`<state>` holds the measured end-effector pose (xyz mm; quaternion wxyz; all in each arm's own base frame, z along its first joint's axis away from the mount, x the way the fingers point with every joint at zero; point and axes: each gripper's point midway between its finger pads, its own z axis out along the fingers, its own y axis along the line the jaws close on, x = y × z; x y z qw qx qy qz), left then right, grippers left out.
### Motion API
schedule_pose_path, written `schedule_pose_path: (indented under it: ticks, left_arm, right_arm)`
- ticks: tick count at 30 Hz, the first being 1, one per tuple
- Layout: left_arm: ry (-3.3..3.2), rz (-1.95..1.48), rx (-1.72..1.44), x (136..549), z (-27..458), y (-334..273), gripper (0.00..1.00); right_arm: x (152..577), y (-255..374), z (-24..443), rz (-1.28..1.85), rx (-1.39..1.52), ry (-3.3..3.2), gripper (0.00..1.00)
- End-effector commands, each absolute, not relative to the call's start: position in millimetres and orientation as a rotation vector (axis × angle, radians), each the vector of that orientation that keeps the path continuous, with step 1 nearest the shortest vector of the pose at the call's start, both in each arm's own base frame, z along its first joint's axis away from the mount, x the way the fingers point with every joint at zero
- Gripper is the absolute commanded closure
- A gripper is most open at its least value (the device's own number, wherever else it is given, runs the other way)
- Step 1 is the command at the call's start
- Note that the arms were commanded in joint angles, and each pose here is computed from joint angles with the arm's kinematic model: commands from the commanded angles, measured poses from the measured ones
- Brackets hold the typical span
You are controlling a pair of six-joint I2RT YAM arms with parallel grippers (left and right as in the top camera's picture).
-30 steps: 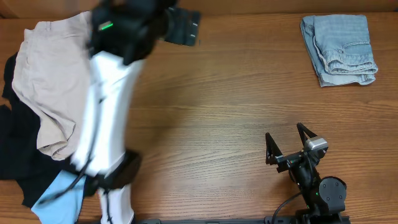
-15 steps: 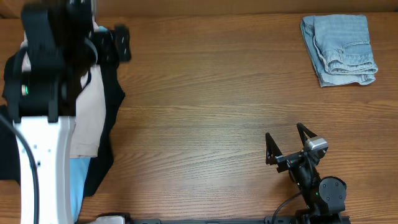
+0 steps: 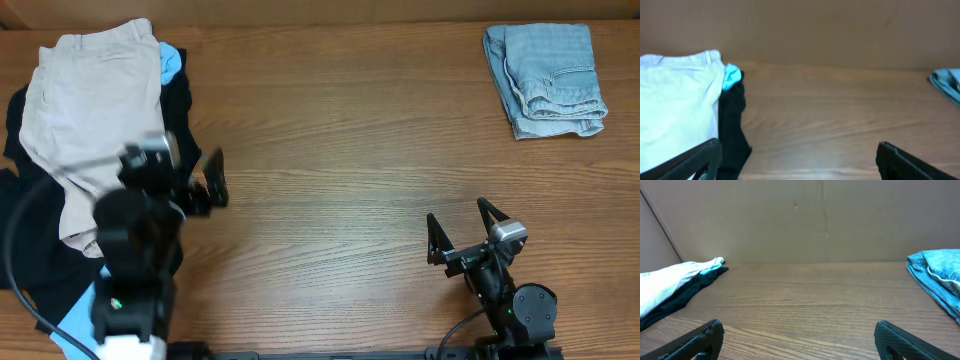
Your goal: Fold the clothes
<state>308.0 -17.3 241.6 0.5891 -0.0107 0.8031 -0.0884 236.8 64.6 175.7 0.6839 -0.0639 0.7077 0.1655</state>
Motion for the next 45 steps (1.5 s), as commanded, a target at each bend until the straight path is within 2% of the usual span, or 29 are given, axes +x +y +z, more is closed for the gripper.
schedule_pose_path:
  ticks: [1, 7, 15, 23, 45]
  left_arm:
    - [1.812, -0.230, -0.052, 290, 216, -17, 0.00]
    - [1.700, -0.227, -0.047, 267, 188, -17, 0.00]
    - [1.583, -0.210, -0.051, 251, 181, -13, 0.00]
    - [1.639, -0.186, -0.089, 246, 158, -5, 0.00]
    - [1.633, -0.182, -0.091, 246, 160, -4, 0.00]
  right_arm:
    - [237, 63, 174, 0.367, -0.135, 1.582, 0.00]
    - [237, 63, 174, 0.367, -0.135, 1.582, 0.00]
    - [237, 63, 174, 0.367, -0.135, 1.582, 0.00]
    - [237, 63, 174, 0.367, -0.135, 1.582, 0.00]
    - [237, 63, 174, 0.367, -0.135, 1.582, 0.00]
